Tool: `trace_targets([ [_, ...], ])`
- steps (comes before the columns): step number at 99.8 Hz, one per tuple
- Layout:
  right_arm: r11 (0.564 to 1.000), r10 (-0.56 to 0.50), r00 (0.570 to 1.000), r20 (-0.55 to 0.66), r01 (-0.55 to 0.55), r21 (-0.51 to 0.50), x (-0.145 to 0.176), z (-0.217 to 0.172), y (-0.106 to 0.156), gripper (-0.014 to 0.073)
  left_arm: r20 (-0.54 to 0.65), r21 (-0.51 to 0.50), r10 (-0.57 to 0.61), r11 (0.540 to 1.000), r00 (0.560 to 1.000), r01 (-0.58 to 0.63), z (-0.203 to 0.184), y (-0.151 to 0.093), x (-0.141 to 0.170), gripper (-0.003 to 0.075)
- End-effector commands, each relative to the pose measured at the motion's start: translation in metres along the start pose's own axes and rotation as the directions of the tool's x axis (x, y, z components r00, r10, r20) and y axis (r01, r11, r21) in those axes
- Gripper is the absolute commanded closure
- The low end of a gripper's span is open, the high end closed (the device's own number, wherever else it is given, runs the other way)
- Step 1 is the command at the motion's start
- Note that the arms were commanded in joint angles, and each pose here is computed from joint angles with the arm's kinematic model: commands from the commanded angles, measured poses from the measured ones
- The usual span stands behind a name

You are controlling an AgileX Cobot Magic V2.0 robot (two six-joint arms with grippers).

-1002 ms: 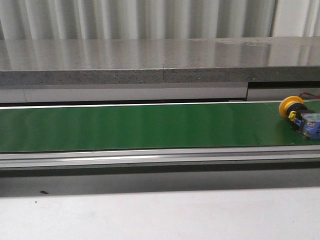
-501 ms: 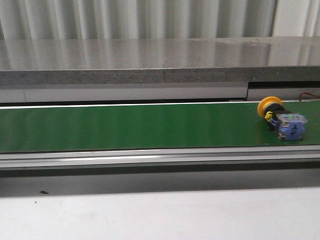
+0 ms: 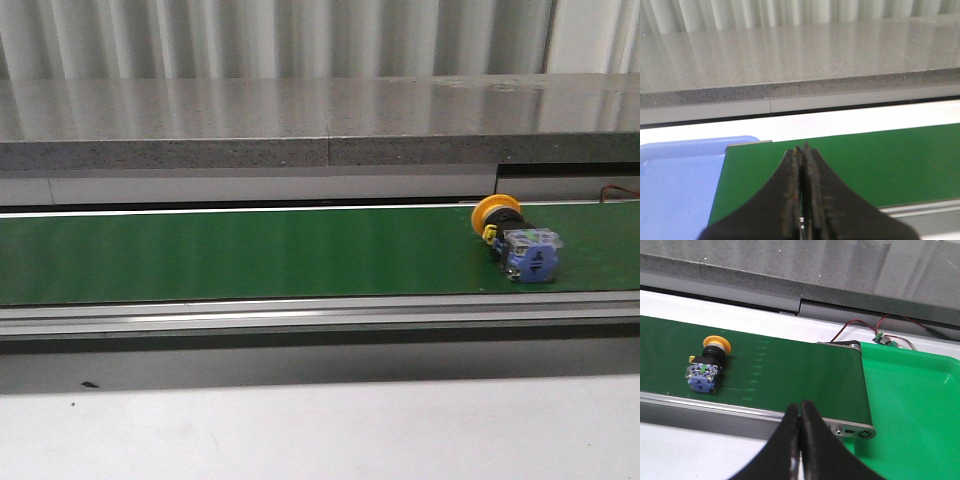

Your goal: Move button from right to left

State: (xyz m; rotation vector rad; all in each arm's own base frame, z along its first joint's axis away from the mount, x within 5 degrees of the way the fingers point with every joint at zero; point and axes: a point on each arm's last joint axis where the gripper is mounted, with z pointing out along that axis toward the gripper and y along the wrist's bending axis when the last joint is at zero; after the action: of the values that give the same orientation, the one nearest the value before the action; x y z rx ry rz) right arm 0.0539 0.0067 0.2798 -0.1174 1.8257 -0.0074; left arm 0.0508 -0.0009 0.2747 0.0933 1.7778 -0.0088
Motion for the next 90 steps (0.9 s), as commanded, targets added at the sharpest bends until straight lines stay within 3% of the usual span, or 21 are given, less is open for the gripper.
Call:
trace_targets([
  [1,1.0,-0.015,0.996,0.093,0.012,0.024,-0.014,-0.002,-0.002,0.0662,-0.008,0.002,0.0,1.0,1.0,0.0,0.002,0.001,-0.027,0.0741],
  [20,1.0,-0.015,0.996,0.093,0.012,0.024,-0.014,-0.002,-0.002,0.0662,-0.208,-0.003,0.006,1.0,0.978,-0.007,0.028,0.001,-0.047,0.0738],
  [27,1.0,-0.015,0.996,0.093,0.012,0.024,-0.014,-0.002,-0.002,0.0662,-0.269,-0.002,0.009,1.0,0.963,-0.01,0.04,0.001,-0.049,0.0694],
  [34,1.0,-0.015,0.996,0.093,0.012,0.024,-0.014,-0.002,-0.002,0.0662,-0.318,0.003,0.003,1.0,0.948,-0.002,0.051,-0.001,-0.049,0.0571],
  [47,1.0,-0.015,0.996,0.093,0.012,0.024,-0.014,-0.002,-0.002,0.0662,-0.366,0.016,-0.027,0.999,0.93,0.035,0.066,-0.004,-0.053,0.0223],
  [54,1.0,-0.015,0.996,0.093,0.012,0.024,-0.014,-0.002,-0.002,0.0662,-0.37,0.016,-0.027,0.999,0.929,0.036,0.071,-0.004,-0.057,0.0121],
  [90,1.0,-0.015,0.995,0.094,0.012,0.025,-0.014,-0.003,-0.002,0.0662,-0.276,0.037,-0.078,0.995,0.958,0.091,0.08,-0.007,-0.07,0.0157],
])
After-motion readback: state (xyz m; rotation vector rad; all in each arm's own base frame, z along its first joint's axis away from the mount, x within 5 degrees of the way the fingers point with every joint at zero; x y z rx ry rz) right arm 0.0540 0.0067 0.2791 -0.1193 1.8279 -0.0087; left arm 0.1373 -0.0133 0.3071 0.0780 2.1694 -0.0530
